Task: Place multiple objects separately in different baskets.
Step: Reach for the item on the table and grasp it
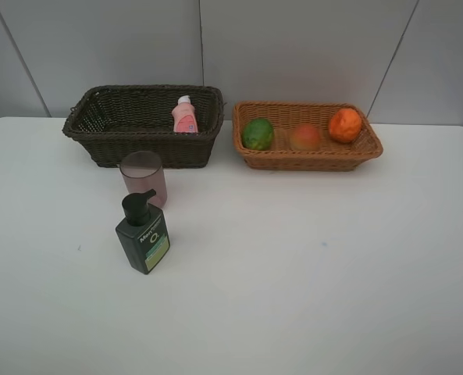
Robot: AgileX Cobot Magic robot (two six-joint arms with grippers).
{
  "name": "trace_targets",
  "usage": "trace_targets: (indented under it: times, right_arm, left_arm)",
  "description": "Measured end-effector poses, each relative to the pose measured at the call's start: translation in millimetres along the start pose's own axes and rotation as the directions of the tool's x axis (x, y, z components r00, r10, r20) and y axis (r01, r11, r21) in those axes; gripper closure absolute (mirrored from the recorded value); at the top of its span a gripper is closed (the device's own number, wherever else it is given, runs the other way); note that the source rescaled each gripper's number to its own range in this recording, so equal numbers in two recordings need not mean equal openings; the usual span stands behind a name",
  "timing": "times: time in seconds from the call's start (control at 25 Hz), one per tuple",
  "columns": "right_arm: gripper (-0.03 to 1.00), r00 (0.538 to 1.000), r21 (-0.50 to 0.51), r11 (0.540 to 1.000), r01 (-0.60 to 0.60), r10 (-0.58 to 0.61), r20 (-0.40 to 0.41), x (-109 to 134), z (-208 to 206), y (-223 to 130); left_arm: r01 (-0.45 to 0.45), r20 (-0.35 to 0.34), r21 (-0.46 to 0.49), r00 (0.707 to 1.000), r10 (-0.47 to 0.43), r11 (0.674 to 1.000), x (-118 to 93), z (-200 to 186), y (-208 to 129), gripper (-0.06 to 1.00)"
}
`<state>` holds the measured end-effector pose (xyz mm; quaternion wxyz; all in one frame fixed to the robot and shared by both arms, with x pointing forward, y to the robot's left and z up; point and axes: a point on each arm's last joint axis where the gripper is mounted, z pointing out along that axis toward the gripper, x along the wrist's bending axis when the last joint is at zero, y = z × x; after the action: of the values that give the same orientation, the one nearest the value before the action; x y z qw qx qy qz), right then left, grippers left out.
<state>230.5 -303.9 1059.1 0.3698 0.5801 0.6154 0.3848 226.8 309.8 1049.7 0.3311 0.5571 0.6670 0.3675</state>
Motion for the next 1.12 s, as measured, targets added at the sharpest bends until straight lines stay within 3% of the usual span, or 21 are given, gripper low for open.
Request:
trace_targets:
  times: [0.36, 0.56, 0.88, 1.12]
  right_arm:
    - [0.03, 1.000, 0.000, 1.000, 0.000, 0.000, 0.000, 0.0, 0.0, 0.0]
    - [0.03, 1.000, 0.000, 1.000, 0.000, 0.000, 0.000, 0.0, 0.0, 0.0]
    - [0.03, 1.000, 0.000, 1.000, 0.000, 0.000, 0.000, 0.0, 0.0, 0.0]
    - [0.03, 1.000, 0.000, 1.000, 0.000, 0.000, 0.000, 0.0, 0.0, 0.0]
  left_arm:
    - [0.005, 0.004, -0.008, 1.000, -0.005, 1.000, -0.5, -0.9, 2.4, -0.06]
    - [0.004, 0.006, 0.003, 1.000, -0.004, 1.000, -3.2, 0.1, 27.8, -0.06]
    - [-0.034, 0.019, 0.152, 0.999, 0.032, 0.988, -11.7, 33.4, 65.2, -0.06]
    - [-0.053, 0.015, 0.306, 0.999, 0.051, 0.950, -18.5, 66.5, 84.7, -0.06]
